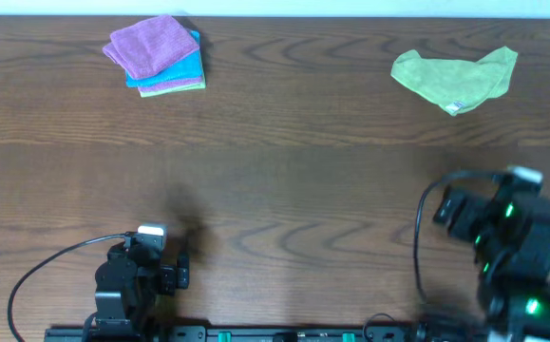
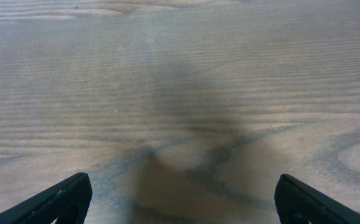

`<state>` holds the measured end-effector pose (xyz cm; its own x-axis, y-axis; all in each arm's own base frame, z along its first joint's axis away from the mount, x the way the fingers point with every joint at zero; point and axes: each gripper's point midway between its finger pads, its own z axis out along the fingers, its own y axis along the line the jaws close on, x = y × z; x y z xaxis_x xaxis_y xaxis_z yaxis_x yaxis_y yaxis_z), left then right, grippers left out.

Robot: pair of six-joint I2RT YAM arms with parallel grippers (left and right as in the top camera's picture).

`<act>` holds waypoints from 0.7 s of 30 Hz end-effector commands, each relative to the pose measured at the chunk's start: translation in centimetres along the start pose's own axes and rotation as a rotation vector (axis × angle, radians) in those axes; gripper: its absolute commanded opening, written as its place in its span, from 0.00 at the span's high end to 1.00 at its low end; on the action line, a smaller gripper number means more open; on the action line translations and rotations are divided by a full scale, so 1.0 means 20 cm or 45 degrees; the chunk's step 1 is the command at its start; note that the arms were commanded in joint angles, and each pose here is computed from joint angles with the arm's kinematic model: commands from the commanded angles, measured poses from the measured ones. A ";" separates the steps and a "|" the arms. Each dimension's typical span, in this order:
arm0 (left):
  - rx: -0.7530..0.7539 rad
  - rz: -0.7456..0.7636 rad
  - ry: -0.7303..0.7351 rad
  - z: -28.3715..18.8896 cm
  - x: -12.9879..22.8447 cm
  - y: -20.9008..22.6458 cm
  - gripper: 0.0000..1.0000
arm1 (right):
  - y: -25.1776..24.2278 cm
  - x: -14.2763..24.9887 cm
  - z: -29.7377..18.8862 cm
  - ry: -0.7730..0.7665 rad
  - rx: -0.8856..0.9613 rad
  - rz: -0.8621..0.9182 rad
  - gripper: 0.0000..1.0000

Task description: Fold the cloth

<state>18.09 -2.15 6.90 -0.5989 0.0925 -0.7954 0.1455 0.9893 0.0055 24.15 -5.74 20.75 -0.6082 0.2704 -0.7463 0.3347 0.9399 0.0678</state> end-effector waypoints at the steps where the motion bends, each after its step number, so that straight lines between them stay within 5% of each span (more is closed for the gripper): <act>1: -0.005 0.008 0.032 0.02 0.05 0.00 0.05 | 0.01 -0.18 0.03 0.045 0.024 0.051 0.01; 14: -0.005 0.008 0.032 0.02 0.05 0.00 0.05 | -0.04 -0.69 0.59 0.253 0.125 0.100 0.01; 21: -0.005 0.008 0.033 0.02 0.05 0.00 0.05 | -0.11 -0.75 0.95 0.285 0.073 0.162 0.01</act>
<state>18.10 -2.13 6.91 -0.5981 0.0925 -0.7961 0.1446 0.9895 0.0063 45.09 -15.41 19.68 -0.7087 0.4158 -0.5700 0.4608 0.8845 0.0722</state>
